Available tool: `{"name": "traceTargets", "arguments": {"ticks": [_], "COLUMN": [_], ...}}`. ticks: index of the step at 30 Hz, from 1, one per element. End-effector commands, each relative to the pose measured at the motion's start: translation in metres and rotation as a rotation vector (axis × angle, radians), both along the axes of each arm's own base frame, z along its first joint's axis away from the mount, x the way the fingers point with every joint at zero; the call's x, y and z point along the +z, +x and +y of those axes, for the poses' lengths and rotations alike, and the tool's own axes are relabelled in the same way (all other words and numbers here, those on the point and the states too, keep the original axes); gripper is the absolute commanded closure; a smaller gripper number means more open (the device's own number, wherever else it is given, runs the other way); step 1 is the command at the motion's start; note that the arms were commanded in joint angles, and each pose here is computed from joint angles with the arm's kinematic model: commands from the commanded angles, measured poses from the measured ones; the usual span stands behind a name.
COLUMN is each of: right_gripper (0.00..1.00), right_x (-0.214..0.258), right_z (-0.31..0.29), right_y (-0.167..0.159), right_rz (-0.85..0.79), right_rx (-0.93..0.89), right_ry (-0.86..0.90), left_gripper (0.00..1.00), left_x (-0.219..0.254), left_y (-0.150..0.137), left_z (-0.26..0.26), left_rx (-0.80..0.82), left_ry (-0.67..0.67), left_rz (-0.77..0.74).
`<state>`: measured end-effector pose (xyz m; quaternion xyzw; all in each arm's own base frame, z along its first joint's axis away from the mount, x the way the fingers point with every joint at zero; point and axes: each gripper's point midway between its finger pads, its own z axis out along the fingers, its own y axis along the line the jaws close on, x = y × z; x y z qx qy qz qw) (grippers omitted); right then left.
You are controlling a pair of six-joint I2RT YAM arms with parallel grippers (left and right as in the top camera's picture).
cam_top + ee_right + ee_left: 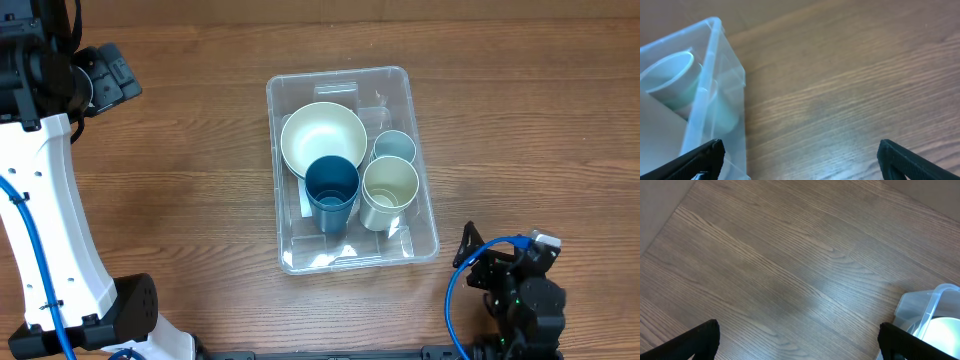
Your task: Pack container
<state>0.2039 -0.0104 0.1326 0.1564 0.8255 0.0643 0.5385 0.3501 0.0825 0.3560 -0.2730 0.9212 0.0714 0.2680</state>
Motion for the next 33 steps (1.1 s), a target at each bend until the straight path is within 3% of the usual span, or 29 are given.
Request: {"name": "traceTargets", "arguments": {"ticks": [1,9,27,29,33], "right_gripper": [0.00,0.00,0.00,0.00,0.00], "right_x": [-0.016,-0.048,-0.047,-0.047,-0.047], "right_z": [-0.001,-0.001,-0.001,-0.001,-0.001], "right_y": [0.001,-0.013,-0.012,-0.012,-0.012], "right_rz": [0.024,0.152,0.151,0.151,0.151], "right_rx": [-0.004,-0.003,-0.003,-0.003,-0.003], "right_ry": [-0.007,-0.008,-0.008,-0.008,-0.008], "left_gripper": [0.00,0.00,0.00,0.00,0.00], "left_x": [0.013,0.013,0.023,0.042,0.061], "left_y": [-0.007,-0.007,-0.015,-0.016,-0.020], "left_z": [0.001,0.001,0.003,0.012,0.005], "left_rx": [0.003,0.003,-0.013,0.003,-0.016], "left_ry": [0.005,0.005,0.045,0.110,0.120], "left_rz": [-0.039,-0.039,-0.055,-0.130,-0.282]}}
